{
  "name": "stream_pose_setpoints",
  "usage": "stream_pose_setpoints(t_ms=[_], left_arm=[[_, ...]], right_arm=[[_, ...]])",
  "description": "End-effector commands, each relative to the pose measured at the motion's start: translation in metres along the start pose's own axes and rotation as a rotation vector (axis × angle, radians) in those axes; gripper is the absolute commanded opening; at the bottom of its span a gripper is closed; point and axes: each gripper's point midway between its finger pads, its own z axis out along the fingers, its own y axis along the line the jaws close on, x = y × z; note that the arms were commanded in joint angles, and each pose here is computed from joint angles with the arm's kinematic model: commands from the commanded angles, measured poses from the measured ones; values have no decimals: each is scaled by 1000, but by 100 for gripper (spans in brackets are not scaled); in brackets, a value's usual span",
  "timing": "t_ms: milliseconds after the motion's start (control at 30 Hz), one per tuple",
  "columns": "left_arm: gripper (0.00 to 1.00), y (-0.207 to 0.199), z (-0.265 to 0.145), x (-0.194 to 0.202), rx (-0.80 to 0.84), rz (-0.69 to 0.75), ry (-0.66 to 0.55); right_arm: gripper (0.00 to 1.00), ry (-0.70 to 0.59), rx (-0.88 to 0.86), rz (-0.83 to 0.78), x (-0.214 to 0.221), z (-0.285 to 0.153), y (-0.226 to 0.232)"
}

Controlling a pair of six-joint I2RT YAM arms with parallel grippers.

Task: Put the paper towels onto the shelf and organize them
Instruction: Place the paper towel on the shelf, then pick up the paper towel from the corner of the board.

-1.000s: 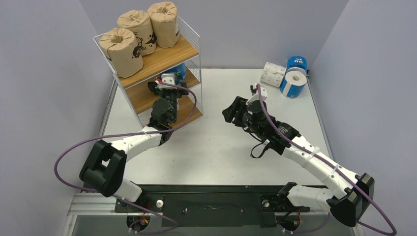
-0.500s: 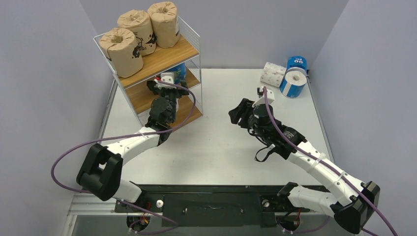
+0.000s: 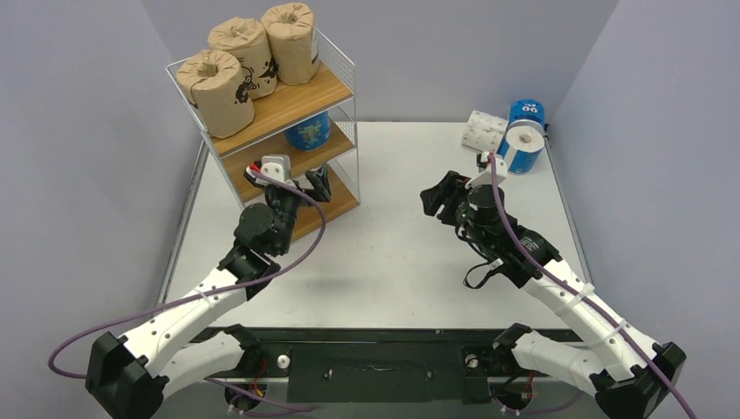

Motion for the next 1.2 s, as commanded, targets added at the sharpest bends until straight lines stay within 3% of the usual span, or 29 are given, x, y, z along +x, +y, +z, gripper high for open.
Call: stream_pose_setpoints(t_ms=[0, 167, 400, 700, 900, 1167], left_arm=[[96, -14, -35, 27, 70, 13, 126], [96, -35, -66, 36, 176, 21, 212], [96, -53, -105, 45, 284, -21, 268], [96, -120, -148, 94, 447, 8, 443], [96, -114, -146, 122, 301, -18, 477], [96, -78, -147, 138, 14, -188, 525]], right_arm=[[55, -32, 28, -10, -9, -6, -8], [57, -53, 73, -18, -12, -12, -22], [68, -19, 219, -7, -2, -9, -61], [73, -11, 417, 181, 4, 16, -125], [73, -91, 497, 343, -18, 20, -163], [73, -247, 648, 419, -74, 21, -211]])
